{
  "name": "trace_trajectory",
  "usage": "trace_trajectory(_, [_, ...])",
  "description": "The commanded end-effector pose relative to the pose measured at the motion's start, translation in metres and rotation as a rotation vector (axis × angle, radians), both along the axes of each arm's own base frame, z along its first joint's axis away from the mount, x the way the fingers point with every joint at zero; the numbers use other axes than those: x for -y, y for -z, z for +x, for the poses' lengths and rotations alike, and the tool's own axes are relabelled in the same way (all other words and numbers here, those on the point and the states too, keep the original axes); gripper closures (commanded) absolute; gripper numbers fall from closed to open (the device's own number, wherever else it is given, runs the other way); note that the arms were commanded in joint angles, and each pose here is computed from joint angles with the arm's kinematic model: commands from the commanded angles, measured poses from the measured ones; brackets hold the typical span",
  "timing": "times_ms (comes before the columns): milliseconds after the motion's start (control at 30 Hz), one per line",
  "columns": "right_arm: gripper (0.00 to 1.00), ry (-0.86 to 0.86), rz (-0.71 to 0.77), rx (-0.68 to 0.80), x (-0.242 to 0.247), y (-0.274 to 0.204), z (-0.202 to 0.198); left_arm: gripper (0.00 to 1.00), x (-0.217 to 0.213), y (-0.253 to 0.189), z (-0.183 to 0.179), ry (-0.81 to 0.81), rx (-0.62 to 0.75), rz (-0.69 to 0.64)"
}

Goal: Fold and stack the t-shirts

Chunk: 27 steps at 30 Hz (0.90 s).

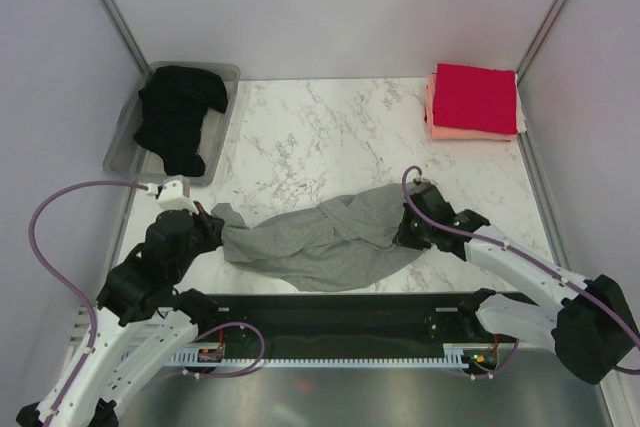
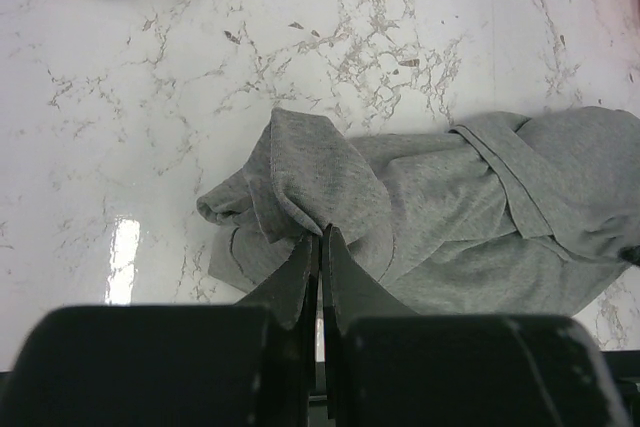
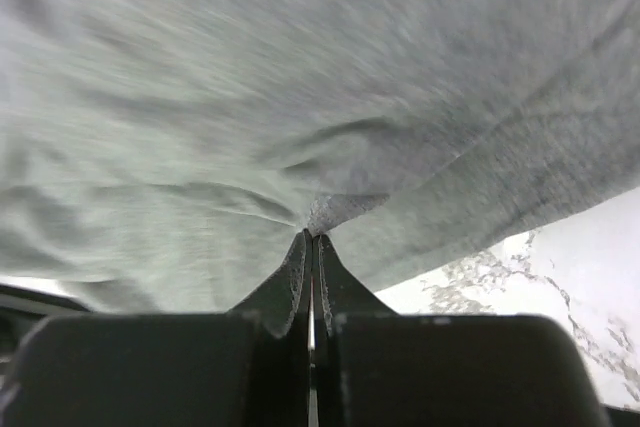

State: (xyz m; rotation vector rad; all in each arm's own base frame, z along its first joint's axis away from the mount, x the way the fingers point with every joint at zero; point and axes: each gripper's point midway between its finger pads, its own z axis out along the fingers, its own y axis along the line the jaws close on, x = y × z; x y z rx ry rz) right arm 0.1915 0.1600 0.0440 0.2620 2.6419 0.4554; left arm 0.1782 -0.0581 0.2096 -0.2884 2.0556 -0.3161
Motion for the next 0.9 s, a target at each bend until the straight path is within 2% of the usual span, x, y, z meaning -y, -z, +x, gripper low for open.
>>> trace_trajectory(0, [1.0, 0.029, 0.044, 0.191, -0.008, -0.09, 0.037, 0.98, 0.0, -0.024, 0.011, -0.018, 0.056, 0.002])
trace_trajectory(33, [1.0, 0.049, 0.035, 0.237, -0.004, -0.111, 0.045, 0.98, -0.003, -0.03, 0.014, -0.024, 0.069, 0.023])
trace_trajectory(67, [1.0, 0.062, 0.056, 0.325, -0.003, -0.155, 0.061, 0.98, -0.003, -0.037, 0.016, -0.025, 0.082, 0.031])
trace_trajectory(133, [1.0, 0.113, 0.026, 0.373, 0.016, -0.19, 0.072, 0.98, -0.005, -0.057, 0.023, -0.029, 0.115, 0.064])
trace_trajectory(167, [1.0, 0.119, 0.041, 0.459, 0.022, -0.234, 0.081, 0.98, -0.006, -0.064, 0.025, -0.031, 0.125, 0.075])
trace_trajectory(233, [1.0, 0.178, 0.002, 0.482, 0.047, -0.258, 0.093, 0.98, -0.011, -0.09, 0.03, -0.043, 0.169, 0.11])
trace_trajectory(267, [1.0, 0.182, -0.008, 0.554, 0.057, -0.292, 0.098, 0.98, -0.014, -0.101, 0.032, -0.052, 0.19, 0.118])
trace_trajectory(333, [1.0, 0.239, -0.069, 0.553, 0.083, -0.305, 0.107, 0.98, -0.023, -0.135, 0.034, -0.087, 0.255, 0.143])
trace_trajectory(367, [1.0, 0.258, -0.067, 0.609, 0.091, -0.333, 0.109, 0.98, -0.026, -0.147, 0.034, -0.098, 0.277, 0.151])
trace_trajectory(400, [1.0, 0.259, -0.086, 0.613, 0.097, -0.339, 0.11, 0.98, -0.031, -0.171, 0.032, -0.11, 0.323, 0.149])
trace_trajectory(500, [1.0, 0.295, -0.095, 0.659, 0.11, -0.369, 0.115, 0.98, -0.036, -0.207, 0.032, -0.133, 0.381, 0.142])
trace_trajectory(667, [1.0, 0.391, -0.147, 0.723, 0.139, -0.407, 0.112, 0.98, -0.039, -0.237, 0.027, -0.142, 0.439, 0.105])
trace_trajectory(867, [1.0, 0.515, -0.293, 0.743, 0.178, -0.422, 0.09, 0.98, -0.068, -0.272, -0.002, -0.231, 0.552, 0.051])
